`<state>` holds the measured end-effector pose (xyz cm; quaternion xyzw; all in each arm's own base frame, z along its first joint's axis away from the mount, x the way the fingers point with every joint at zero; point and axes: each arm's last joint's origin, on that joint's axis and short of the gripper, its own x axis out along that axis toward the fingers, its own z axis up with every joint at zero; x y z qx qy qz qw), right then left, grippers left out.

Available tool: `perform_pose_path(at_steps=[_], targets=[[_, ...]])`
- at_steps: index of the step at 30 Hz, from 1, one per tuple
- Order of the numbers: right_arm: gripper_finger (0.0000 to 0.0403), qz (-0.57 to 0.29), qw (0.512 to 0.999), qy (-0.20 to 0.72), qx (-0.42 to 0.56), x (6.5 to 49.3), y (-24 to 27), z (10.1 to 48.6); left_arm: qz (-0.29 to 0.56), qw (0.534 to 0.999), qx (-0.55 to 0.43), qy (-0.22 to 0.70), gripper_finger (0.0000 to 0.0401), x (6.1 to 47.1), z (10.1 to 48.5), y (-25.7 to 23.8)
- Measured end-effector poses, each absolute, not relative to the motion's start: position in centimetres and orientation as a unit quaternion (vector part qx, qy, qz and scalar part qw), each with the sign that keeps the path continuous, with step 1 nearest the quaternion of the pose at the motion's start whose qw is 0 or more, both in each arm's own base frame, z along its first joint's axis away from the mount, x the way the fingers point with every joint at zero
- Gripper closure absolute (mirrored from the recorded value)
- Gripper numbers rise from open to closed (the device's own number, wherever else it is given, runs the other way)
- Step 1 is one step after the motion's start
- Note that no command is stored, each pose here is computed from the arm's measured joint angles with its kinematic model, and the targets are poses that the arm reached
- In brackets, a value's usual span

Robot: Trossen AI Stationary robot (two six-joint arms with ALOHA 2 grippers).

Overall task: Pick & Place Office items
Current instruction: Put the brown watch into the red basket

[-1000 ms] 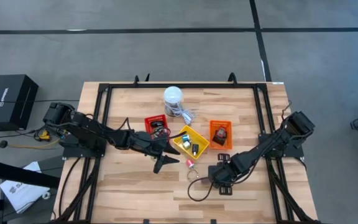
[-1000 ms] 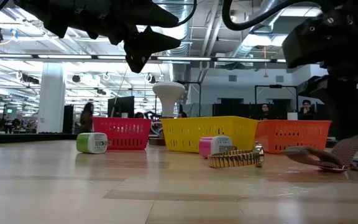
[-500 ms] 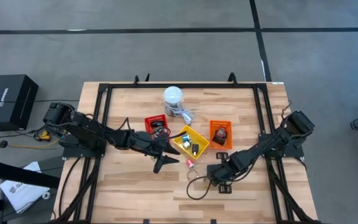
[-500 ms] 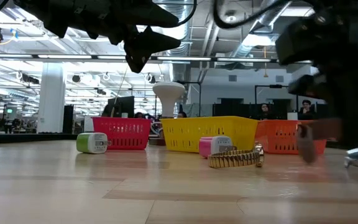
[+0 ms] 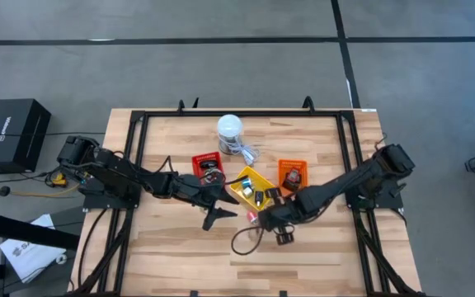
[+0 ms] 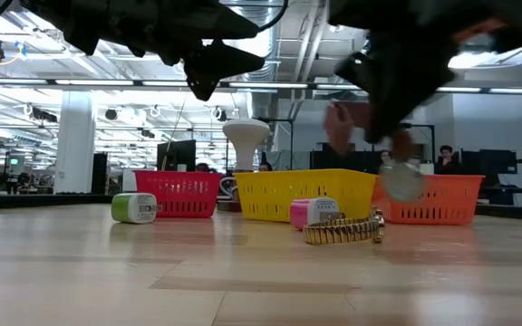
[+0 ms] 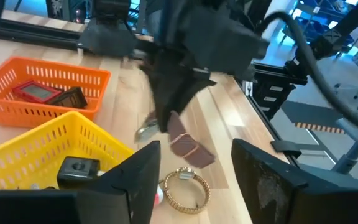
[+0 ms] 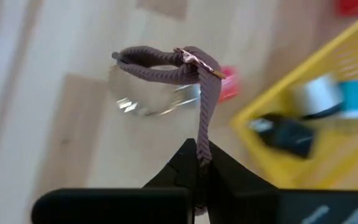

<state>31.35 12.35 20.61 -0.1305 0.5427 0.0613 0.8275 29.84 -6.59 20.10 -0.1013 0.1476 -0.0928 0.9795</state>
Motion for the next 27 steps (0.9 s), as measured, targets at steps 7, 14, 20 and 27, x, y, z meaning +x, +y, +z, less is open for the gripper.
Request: perform_pose_path(at_steps=[7,14,20,27], targets=[[0.0397,0.027,0.845,0.511,-0.156,33.2,10.1,22.3,-0.089,0.979,-0.104,0.148,0.017,29.8,20.1,-6.6],[0.0398,-0.024,0.88,0.438,-0.185,35.4,7.4,23.2,-0.026,0.978,-0.146,0.146,0.0151,30.2,19.8,-5.1],[0.0399,-0.059,0.889,0.398,-0.217,36.4,5.8,23.9,0.014,0.97,-0.199,0.141,0.0157,30.4,19.8,-3.5],[0.0398,-0.089,0.884,0.397,-0.231,36.6,4.4,24.0,0.045,0.967,-0.214,0.132,0.0168,30.6,19.9,-1.9]])
